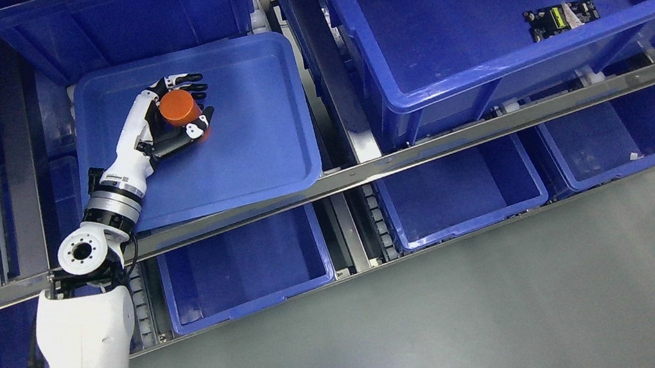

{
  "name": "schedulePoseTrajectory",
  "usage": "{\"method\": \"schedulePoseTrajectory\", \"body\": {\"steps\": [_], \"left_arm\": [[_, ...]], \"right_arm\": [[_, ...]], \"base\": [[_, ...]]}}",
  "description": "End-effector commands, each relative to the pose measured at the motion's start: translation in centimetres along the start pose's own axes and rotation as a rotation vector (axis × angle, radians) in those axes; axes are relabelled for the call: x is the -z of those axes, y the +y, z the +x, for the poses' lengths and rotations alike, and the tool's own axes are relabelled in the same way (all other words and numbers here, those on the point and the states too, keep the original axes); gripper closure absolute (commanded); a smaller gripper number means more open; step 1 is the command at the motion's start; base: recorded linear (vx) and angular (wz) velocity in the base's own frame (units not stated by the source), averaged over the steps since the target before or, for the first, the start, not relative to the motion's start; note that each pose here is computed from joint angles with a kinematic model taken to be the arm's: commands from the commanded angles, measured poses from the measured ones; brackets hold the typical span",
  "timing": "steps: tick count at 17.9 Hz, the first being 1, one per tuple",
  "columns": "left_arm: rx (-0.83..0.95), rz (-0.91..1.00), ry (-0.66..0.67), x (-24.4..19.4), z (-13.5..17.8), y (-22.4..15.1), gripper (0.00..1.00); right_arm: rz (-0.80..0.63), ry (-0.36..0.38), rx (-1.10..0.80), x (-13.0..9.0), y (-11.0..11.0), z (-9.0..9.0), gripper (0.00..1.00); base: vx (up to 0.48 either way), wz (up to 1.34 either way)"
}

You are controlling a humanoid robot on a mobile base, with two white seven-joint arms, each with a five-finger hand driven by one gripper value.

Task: Grab orange capacitor from left shelf to right desk
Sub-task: 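Lift the orange capacitor out of the bin with the left hand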

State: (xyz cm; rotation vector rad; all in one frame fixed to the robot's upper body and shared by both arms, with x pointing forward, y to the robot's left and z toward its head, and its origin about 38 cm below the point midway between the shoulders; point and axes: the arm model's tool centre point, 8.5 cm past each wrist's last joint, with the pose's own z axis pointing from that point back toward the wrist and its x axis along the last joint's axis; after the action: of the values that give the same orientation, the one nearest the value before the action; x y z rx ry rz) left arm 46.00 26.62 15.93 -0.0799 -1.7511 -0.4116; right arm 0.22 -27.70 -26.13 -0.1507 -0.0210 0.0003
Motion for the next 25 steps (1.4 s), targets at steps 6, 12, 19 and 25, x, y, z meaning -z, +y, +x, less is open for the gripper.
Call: {"method": "schedulePoseTrajectory", "body": {"steps": [6,12,19,25], "left_arm": [[-0.090,0.115,-0.104,-1.4,-1.1,1.6,1.00],[-0.091,0.164,-0.369,-1.8,6.4,2.6,0.99],[-0.084,0.428,-0.573,-5.9,7.6,3.9,0.97],[-0.071,0.337,-0.630,-10.2,4.9,-1.9,0.92]], "right_arm": [[-0.017,0.003,0.013,0.1,-1.1,-0.7,0.00],[-0.017,0.003,0.013,0.1,-1.1,-0.7,0.00],[-0.017,0.003,0.013,0.1,-1.1,-0.7,0.00],[-0.017,0.003,0.013,0.1,-1.1,-0.7,0.00]], "base": [[0.000,0.00],[0.000,0.00],[0.000,0.00],[0.000,0.00]]}}
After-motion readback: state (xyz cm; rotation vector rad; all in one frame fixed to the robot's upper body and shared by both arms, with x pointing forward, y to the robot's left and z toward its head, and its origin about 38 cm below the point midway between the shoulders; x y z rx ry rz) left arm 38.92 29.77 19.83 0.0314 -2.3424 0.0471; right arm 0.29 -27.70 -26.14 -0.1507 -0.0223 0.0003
